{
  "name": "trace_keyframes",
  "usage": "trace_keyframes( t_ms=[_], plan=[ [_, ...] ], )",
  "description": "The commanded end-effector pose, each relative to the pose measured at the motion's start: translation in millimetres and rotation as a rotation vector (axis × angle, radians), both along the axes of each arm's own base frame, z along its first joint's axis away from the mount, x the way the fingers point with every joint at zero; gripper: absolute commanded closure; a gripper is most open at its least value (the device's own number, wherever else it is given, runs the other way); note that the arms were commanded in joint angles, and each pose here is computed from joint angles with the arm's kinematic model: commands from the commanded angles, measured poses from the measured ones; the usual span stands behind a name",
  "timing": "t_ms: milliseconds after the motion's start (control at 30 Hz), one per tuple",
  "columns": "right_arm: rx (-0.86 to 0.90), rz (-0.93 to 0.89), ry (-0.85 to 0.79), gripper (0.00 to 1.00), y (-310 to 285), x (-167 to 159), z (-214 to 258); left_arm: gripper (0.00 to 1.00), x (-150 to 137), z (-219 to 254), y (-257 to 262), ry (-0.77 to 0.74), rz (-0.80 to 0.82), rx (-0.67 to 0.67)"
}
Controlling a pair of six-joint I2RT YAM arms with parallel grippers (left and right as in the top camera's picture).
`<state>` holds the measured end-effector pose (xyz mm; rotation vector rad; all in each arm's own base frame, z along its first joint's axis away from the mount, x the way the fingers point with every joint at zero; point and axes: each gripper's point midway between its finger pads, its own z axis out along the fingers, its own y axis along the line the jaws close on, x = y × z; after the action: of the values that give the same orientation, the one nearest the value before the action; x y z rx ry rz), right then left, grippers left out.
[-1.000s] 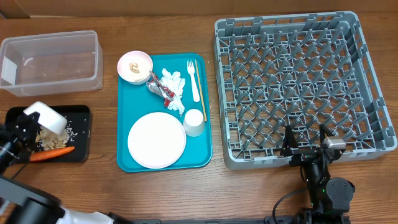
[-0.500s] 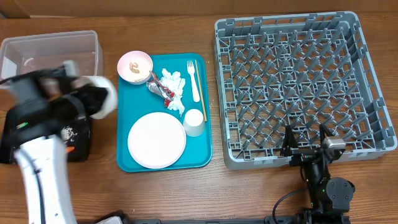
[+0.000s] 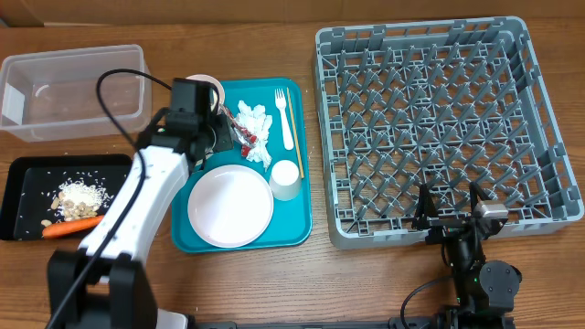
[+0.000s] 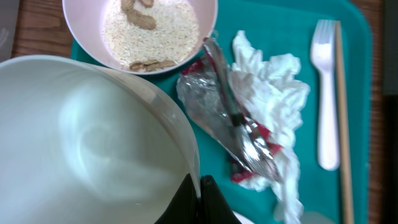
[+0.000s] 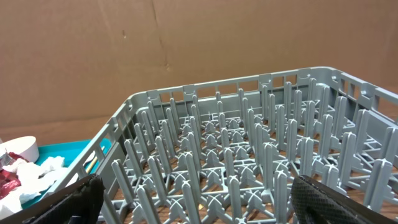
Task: Sort waste into correct bins and load items into the dishwasher rack
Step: 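Bring the emptied bowl back and set it on the teal tray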
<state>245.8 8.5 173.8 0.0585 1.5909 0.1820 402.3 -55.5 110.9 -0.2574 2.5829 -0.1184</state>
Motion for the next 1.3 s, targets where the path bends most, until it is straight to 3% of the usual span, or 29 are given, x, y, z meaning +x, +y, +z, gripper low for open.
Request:
trace_keyframes(
  t_ms=[0,633,1067,1267],
  plan=[
    [-0.003,-0.009,-0.005,0.00,-2,0,-1,0.96,9,-17,13,0.007,0.067,0.066],
    [-0.003,-0.009,-0.005,0.00,-2,0,-1,0.95,0,-36,0,0.080,0.027,0.030],
    [-0.003,-0.009,-0.005,0.00,-2,0,-1,0.89,-9,-40,-3,0.121,0.012,0.014],
    [-0.003,-0.009,-0.005,0.00,-2,0,-1,0.79,0,-20,2,0.094,0.014,0.048]
  ],
)
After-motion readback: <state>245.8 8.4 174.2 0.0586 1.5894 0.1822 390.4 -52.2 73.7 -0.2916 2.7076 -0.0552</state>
